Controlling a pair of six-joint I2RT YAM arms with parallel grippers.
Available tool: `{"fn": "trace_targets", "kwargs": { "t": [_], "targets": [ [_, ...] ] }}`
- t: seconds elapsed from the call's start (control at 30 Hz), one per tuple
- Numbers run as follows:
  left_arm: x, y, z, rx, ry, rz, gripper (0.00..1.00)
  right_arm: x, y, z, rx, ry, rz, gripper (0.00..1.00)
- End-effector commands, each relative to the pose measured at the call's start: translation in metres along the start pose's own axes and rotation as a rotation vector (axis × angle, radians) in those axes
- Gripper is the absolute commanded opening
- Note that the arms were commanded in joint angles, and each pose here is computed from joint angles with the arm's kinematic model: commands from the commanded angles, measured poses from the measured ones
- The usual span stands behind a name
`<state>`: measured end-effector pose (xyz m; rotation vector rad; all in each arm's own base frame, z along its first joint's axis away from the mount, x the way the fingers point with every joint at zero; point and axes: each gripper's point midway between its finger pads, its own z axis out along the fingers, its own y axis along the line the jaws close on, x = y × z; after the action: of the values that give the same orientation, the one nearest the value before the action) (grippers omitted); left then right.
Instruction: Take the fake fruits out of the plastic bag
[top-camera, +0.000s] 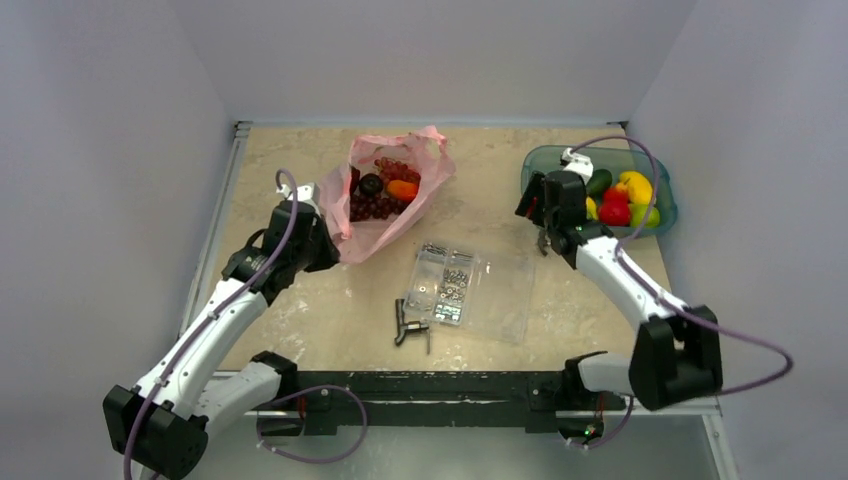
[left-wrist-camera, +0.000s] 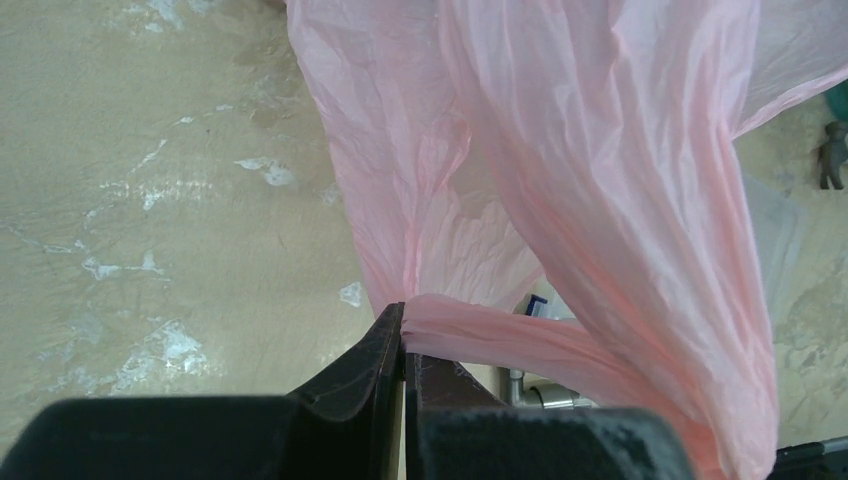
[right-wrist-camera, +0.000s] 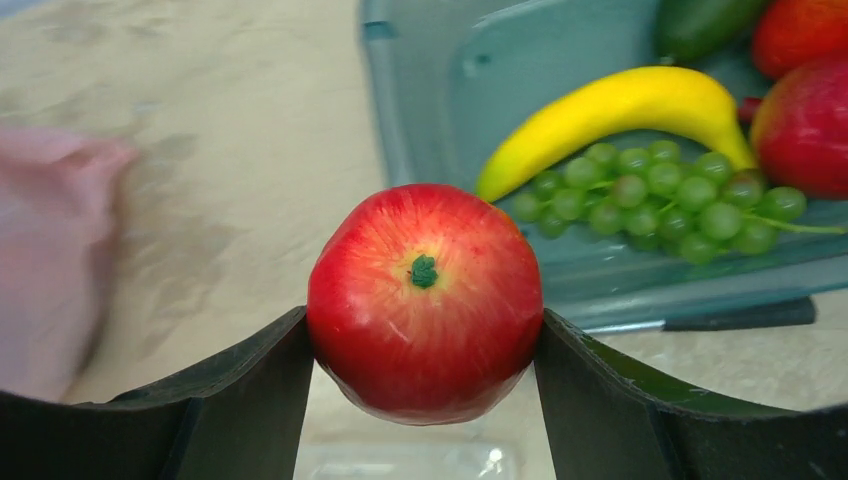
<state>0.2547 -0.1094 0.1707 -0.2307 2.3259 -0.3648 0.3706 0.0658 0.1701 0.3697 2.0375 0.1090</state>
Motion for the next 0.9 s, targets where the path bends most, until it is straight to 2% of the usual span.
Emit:
{"fn": "trace_targets", "kwargs": {
  "t": [0.0, 0.17, 0.33, 0.57, 0.73, 0.87],
  "targets": [
    [-0.013, -0.007, -0.008, 0.038, -0.03, 0.07, 0.0, -0.038, -0.039, 0.054, 0.203, -0.023, -0.011, 0.0],
    [-0.017, -0.008, -0.011, 0.053, -0.048, 0.115, 0.0, -0.047, -0.048, 0.107, 0.237, 0.058, -0.02, 0.0],
    [-0.022, -0.011, -0.013, 0.056, -0.041, 0.157, 0.0, -0.047, -0.052, 0.135, 0.27, 0.073, -0.046, 0.02],
    [-0.038, -0.018, -0.022, 0.06, -0.033, 0.236, 0.0, -0.039, -0.045, 0.163, 0.23, 0.103, -0.065, 0.25],
    [-0.038, -0.001, -0.014, -0.025, -0.033, 0.27, 0.0, -0.028, -0.046, 0.167, 0.218, 0.117, -0.072, 0.58],
    [-0.029, 0.003, -0.007, -0.024, -0.024, 0.282, 0.0, -0.023, -0.046, 0.165, 0.212, 0.13, -0.068, 0.75]
  ]
}}
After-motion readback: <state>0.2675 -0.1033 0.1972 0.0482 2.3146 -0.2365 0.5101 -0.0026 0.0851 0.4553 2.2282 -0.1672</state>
